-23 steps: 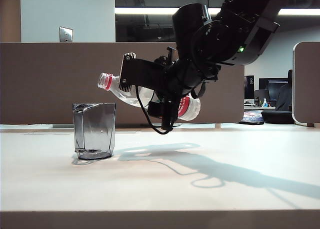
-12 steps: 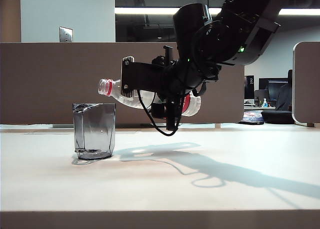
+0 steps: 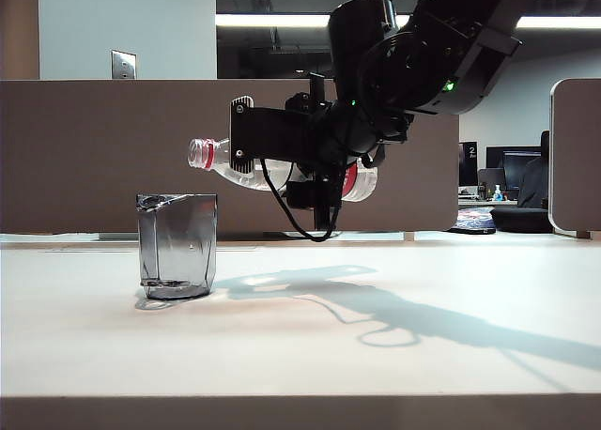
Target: Pick up the mineral water bottle on the table and pour water into the mug until it's half full.
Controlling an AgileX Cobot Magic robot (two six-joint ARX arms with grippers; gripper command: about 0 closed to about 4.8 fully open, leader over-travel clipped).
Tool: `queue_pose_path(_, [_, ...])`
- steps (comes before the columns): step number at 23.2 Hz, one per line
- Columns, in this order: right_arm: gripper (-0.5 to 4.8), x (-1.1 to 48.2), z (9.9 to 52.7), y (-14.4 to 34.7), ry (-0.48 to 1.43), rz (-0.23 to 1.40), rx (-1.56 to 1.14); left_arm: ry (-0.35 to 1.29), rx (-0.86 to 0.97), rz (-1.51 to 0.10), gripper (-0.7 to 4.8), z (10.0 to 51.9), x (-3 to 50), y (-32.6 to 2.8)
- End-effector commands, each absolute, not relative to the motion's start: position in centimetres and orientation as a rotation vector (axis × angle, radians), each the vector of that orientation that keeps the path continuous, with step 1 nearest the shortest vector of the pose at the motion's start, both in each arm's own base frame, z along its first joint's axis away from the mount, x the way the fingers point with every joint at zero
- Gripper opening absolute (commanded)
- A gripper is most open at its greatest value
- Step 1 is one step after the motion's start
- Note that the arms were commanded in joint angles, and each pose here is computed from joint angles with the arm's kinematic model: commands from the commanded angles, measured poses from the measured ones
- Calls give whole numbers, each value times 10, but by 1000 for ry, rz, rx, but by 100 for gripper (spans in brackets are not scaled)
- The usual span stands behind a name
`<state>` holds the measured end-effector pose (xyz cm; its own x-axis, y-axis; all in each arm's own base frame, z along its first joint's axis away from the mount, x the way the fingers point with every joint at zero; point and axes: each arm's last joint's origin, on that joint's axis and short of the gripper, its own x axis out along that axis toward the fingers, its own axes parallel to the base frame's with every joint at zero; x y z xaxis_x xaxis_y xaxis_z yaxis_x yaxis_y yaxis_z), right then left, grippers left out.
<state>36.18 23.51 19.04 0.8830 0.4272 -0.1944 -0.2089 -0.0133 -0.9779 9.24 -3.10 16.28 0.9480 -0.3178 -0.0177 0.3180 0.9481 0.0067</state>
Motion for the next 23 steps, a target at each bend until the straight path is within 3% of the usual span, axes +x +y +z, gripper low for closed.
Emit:
queue_pose_path(1, [306,363,204,236,-235,459,-1495,7,8,-327,-5,164,92,-31])
queue_pose_path(23, [327,365,207,235,-277,442,-1615,7,8,-327,-5,164,92,-31])
